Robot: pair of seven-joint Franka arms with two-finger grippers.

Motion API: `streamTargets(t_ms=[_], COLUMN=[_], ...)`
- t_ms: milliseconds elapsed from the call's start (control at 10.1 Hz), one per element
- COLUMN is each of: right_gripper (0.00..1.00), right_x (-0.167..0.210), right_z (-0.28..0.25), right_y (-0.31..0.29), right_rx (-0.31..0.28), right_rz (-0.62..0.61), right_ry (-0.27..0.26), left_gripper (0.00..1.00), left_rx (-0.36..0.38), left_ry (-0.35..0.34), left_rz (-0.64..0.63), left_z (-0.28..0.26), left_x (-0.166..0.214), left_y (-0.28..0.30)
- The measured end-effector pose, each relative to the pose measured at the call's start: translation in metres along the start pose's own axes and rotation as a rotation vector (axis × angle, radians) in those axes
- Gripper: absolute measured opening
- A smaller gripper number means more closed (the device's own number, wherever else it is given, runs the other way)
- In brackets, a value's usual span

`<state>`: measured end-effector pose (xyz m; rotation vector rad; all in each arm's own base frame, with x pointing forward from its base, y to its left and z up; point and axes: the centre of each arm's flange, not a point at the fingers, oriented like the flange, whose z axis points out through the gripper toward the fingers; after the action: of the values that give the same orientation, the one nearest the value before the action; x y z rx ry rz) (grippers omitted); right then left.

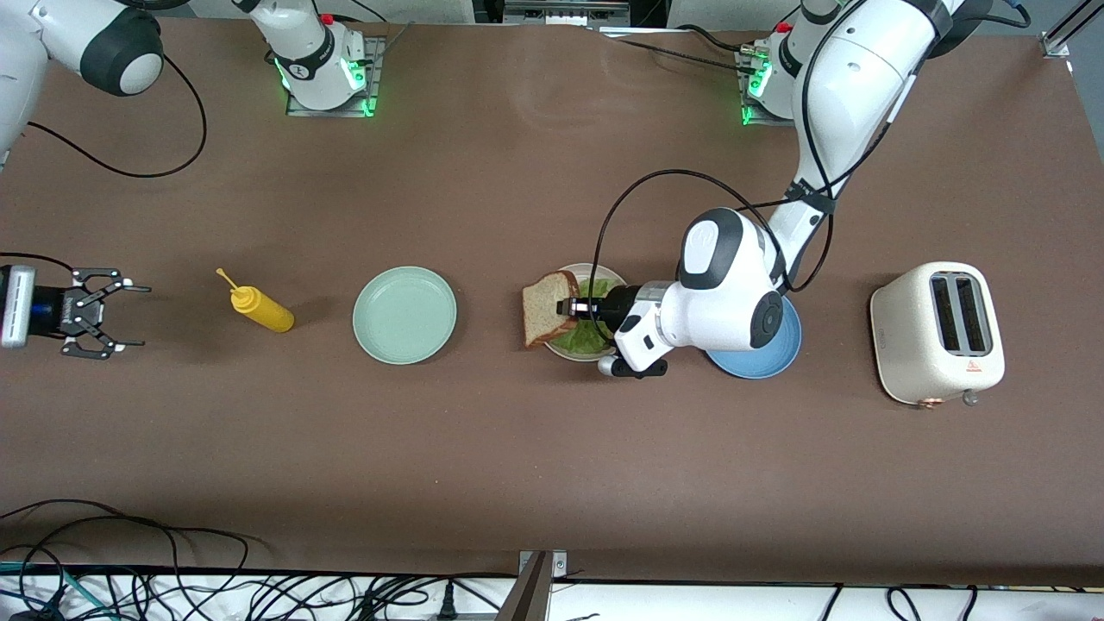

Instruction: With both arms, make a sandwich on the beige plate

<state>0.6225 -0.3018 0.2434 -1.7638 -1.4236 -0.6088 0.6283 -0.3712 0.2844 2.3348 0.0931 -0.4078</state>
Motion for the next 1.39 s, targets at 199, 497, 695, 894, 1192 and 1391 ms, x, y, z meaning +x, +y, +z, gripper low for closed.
streamTargets(t_ms=[199, 497, 695, 894, 1192, 1391], right_gripper=[1.0, 1.0, 1.0, 1.0, 1.0, 1.0], right_x=[0.032, 0.076, 0.109, 0.159, 0.213, 0.253], right_z=[-0.007, -0.018, -0.019, -0.007, 0.013, 0.048], right_y=[0.003, 0.002, 0.005, 0.011, 0.019, 0.03], right_rx=[0.029, 0.025, 0.018, 0.014, -0.042, -0.089], right_rz=[0.116, 0.241, 0.333, 0.438, 0.546, 0.582], right_ry=[-0.011, -0.041, -0.067, -0.116, -0.212, -0.301], left_gripper=[0.12, 0.35, 0.64, 0.96, 1.0, 1.0], left_rx=[0.004, 0.015, 0.009, 0.035, 0.153, 0.295], left_ry=[-0.026, -0.057, -0.047, -0.036, -0.016, 0.034], left_rz=[-0.014, -0.016, -0.022, 0.0, 0.041, 0.108], left_z=[-0.003, 0.002, -0.008, -0.044, -0.121, -0.16], left_x=[0.005, 0.006, 0.009, 0.014, 0.015, 0.01], left_y=[-0.033, -0.071, -0.075, -0.086, -0.111, -0.107])
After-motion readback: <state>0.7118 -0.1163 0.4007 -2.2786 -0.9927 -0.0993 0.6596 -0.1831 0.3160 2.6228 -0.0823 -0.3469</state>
